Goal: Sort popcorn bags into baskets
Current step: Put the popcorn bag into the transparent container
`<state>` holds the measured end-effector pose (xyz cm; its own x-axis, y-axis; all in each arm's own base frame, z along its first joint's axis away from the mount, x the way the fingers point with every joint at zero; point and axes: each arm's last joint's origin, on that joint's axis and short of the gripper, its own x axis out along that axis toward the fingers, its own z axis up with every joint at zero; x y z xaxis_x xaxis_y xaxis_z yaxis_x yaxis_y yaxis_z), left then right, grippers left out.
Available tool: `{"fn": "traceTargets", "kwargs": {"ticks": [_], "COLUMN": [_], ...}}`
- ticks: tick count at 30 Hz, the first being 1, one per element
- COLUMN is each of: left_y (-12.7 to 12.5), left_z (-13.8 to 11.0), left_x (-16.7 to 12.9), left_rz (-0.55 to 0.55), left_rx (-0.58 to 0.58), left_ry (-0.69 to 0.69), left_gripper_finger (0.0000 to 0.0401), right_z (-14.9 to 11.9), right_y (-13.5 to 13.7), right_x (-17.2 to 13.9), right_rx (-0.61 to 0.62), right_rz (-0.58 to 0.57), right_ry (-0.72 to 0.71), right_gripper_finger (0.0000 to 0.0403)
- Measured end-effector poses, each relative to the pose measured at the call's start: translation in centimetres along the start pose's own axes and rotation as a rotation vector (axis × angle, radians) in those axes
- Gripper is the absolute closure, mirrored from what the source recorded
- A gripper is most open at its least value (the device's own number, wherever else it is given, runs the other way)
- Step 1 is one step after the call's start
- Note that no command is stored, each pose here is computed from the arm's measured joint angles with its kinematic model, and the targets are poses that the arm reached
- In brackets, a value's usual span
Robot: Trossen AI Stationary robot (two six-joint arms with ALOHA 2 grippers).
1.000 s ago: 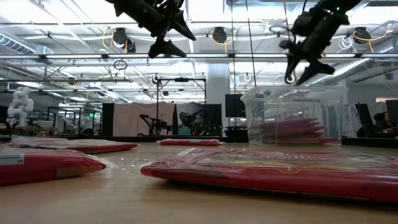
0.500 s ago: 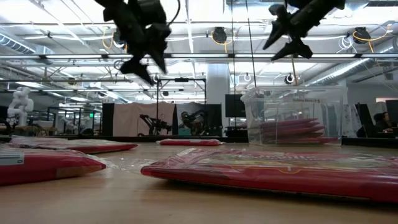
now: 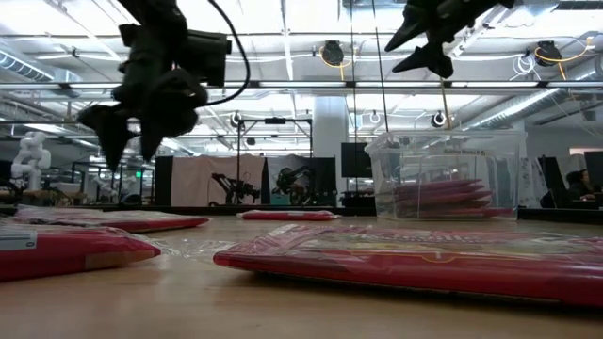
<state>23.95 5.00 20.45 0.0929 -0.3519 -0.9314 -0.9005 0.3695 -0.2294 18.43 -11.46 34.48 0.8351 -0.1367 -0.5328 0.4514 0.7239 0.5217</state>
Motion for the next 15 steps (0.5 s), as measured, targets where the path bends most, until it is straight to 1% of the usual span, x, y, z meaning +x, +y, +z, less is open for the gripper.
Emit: {"fn": "traceTargets", "kwargs": {"ticks": [3, 5, 8, 13, 15], "left_y": [-0.4, -0.8, -1.2, -1.0, -0.9], "left_z": [-1.5, -2.5, -3.8, -5.2, -5.4], "left_x": [1.3, 1.9, 2.8, 4.0, 4.7], "left_rz": [0.051, 0.069, 0.097, 0.144, 0.140], "left_rx": [-0.013, 0.014, 0.059, 0.089, 0.122], "left_ry": [0.021, 0.033, 0.050, 0.073, 0.073], "left_gripper_finger": [0.0119, 0.0119, 0.0119, 0.0119, 0.0119], "right_z": [-0.3, -0.5, -0.6, -0.7, -0.7], "right_y": [0.4, 0.6, 0.8, 1.0, 1.0], "right_x": [0.2, 0.2, 0.3, 0.3, 0.3], "right_rx": [-0.033, -0.060, -0.106, -0.124, -0.129], "right_rz": [0.012, 0.022, 0.067, 0.109, 0.121], "right_ry": [0.021, 0.034, 0.056, 0.073, 0.076], "right_gripper_finger": [0.0197, 0.0197, 0.0197, 0.0197, 0.0197]}}
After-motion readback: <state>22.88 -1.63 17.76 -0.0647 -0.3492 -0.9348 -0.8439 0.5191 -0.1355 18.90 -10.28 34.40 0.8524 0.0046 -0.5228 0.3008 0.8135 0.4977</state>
